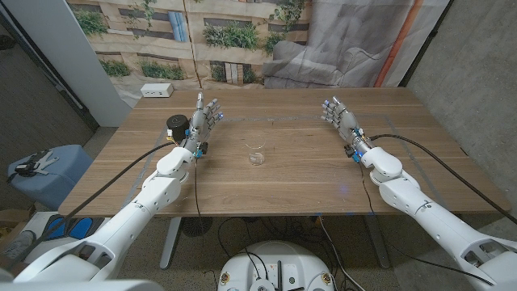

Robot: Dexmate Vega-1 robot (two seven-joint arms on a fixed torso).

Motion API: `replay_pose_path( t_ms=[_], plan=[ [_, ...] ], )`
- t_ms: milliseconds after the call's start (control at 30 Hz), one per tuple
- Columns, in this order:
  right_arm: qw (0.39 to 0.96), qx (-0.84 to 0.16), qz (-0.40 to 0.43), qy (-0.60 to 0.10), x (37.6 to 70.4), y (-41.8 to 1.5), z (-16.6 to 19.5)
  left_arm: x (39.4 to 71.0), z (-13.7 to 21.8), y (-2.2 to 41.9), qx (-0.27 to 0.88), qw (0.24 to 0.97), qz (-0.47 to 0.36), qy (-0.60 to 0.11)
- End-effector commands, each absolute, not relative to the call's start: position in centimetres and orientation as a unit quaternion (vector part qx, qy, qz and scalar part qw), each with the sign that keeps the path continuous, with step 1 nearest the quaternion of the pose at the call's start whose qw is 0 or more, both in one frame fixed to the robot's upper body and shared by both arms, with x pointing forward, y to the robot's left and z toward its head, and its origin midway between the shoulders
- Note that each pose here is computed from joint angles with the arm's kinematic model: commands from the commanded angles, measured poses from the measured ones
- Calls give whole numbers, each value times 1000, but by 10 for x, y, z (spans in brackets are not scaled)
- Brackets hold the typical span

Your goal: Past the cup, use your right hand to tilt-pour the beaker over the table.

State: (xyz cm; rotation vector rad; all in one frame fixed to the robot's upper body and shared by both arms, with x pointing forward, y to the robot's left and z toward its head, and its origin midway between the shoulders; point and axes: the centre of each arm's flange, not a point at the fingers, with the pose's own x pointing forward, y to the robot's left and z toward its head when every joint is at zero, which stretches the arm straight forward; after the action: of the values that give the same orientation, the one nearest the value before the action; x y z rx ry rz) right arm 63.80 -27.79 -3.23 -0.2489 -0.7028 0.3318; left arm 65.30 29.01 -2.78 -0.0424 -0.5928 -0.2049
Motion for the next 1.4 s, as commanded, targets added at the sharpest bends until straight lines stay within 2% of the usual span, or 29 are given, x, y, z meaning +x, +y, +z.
replay_pose_path(
  t_ms=[33,433,1033,1400],
  plan=[
    [895,-191,183,-360,633,-272,-37,653,-28,290,-21,951,-102,-292],
    [861,-278,199,-376,632,-262,-32,653,-28,290,-21,951,-102,-292],
    [833,-365,217,-355,627,-243,-38,653,-28,290,-21,951,-102,-292],
    [799,-409,215,-385,615,-229,-35,653,-28,290,-21,951,-102,-292]
  ],
)
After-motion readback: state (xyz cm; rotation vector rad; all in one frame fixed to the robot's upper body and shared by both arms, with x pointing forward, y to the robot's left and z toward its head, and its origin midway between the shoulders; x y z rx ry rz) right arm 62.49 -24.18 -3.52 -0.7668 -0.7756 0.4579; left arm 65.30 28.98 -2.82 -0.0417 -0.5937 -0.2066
